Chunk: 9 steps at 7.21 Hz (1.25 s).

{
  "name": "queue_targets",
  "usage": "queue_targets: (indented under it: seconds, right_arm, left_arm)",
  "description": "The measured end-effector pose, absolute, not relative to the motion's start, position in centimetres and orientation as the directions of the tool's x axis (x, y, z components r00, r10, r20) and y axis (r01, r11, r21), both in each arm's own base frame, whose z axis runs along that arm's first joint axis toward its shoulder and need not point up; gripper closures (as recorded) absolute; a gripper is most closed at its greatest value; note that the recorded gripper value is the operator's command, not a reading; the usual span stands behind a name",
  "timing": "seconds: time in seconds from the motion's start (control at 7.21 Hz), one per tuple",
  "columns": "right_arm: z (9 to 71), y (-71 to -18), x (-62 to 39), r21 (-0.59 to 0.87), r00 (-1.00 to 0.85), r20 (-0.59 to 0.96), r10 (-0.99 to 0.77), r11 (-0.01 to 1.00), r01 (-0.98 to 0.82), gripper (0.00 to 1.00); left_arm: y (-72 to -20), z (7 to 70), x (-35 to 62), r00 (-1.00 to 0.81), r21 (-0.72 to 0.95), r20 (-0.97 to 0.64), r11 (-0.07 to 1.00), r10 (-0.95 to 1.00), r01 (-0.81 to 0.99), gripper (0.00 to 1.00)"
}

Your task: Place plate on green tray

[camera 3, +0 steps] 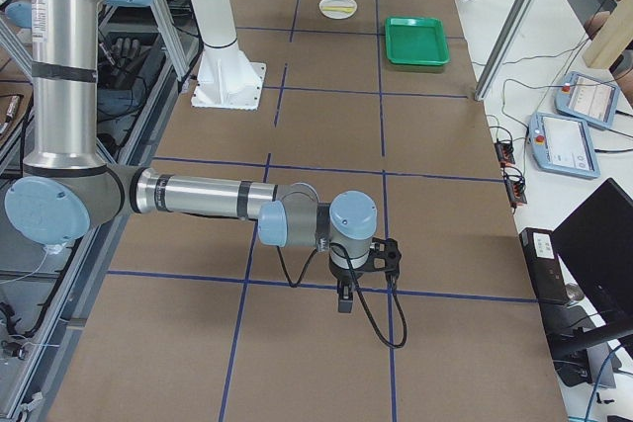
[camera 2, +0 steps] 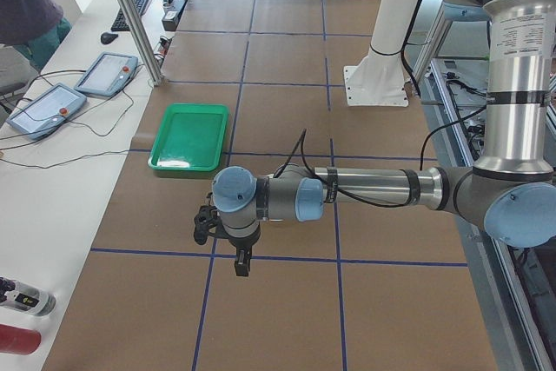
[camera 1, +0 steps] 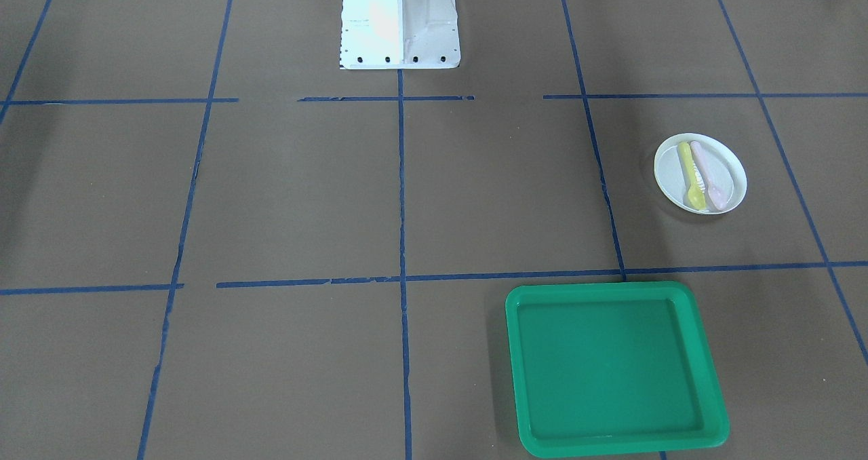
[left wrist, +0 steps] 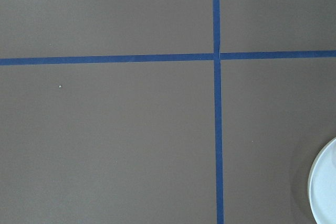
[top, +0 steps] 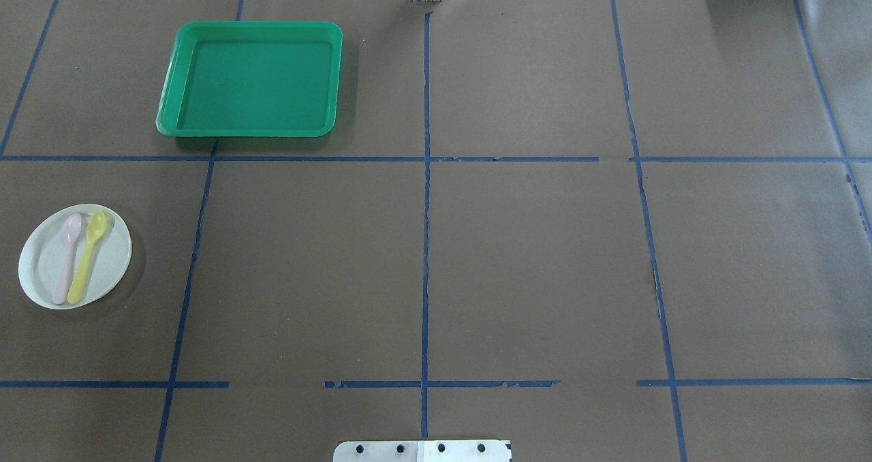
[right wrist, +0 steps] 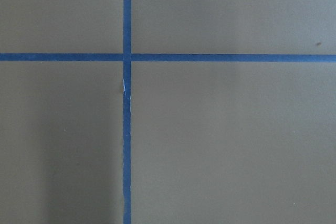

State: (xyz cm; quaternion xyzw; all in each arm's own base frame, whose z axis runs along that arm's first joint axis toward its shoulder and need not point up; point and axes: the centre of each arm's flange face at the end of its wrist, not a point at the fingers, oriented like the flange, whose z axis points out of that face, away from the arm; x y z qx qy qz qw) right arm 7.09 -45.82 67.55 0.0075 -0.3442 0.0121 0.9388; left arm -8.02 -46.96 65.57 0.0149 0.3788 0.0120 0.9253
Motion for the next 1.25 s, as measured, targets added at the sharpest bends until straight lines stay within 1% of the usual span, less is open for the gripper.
queue_targets:
  seconds: [0.28,0.83,1.11,1.25]
  right_arm:
    - [67.6,-45.8,7.1,0.006,0.763,0.646,0.018,1.000,-0.028,0.00]
    - [67.6,-45.8,7.1,0.004,0.763,0.646,0.019,1.000,-0.028,0.00]
    - [67.6,-45.8,7.1,0.004,0.763,0.646,0.019,1.000,-0.028,0.00]
    - [67.6,-45.8,7.1,0.005,0.763,0.646,0.018,1.000,-0.028,0.00]
  left_arm:
    - [-47.5,65.2,-8.0,0.713,0.053,-0.700,0.999,0.046,-0.012,0.00]
    - [-48.3,64.7,-8.0,0.716,0.147,-0.689,0.989,0.111,-0.013,0.00]
    - [-49.1,63.9,-4.2,0.711,0.159,-0.688,0.986,0.146,-0.049,0.00]
    - [-49.4,63.0,-1.1,0.706,0.135,-0.699,0.990,0.117,-0.031,0.00]
